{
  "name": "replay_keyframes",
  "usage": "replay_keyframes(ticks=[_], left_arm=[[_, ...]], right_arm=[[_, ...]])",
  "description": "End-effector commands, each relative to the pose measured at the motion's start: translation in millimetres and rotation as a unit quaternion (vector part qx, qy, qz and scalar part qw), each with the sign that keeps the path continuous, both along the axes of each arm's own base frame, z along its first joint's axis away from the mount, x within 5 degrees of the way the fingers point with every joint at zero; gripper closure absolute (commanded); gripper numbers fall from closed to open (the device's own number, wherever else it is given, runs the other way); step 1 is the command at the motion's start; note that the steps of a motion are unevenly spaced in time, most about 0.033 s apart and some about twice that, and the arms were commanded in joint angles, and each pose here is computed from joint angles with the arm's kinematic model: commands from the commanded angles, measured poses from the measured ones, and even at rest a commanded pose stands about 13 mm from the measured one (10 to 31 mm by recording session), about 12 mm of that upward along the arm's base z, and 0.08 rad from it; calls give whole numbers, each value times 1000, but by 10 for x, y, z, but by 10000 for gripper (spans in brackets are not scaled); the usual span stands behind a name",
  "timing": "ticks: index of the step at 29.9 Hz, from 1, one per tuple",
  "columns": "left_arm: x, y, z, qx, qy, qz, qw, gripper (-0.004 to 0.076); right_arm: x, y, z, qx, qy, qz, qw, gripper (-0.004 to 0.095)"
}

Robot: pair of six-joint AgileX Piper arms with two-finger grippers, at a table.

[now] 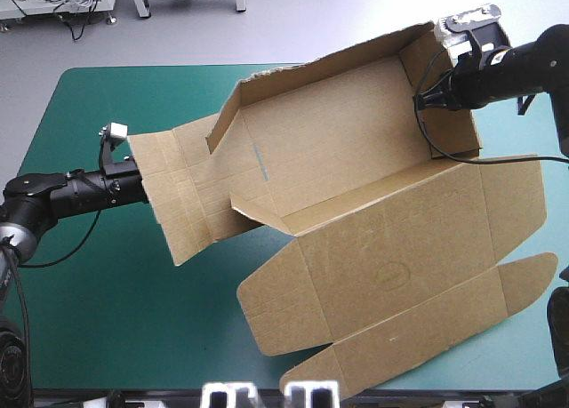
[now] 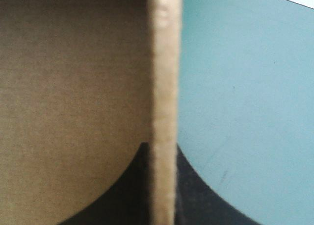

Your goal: Fold the box

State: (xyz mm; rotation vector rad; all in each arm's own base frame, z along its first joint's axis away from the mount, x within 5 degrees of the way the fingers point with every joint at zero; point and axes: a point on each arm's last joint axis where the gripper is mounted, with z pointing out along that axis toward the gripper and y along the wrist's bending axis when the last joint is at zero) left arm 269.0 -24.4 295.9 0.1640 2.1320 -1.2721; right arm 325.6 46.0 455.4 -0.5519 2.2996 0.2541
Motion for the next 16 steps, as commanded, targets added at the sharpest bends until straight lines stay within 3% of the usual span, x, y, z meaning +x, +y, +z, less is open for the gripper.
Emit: replay_keyframes(ticks=[1, 8, 16], left_arm=[[-133, -217, 285, -63, -33, -64, 995, 328], [-192, -494, 311, -74, -34, -114, 990, 272], [-241, -526, 475, -115, -60, -104, 986, 273]], right_arm=[[-37, 17, 129, 35, -19, -1, 999, 926], [115, -26, 26, 17, -19, -25, 999, 926], [193, -80, 29, 3, -46, -54, 997, 926]])
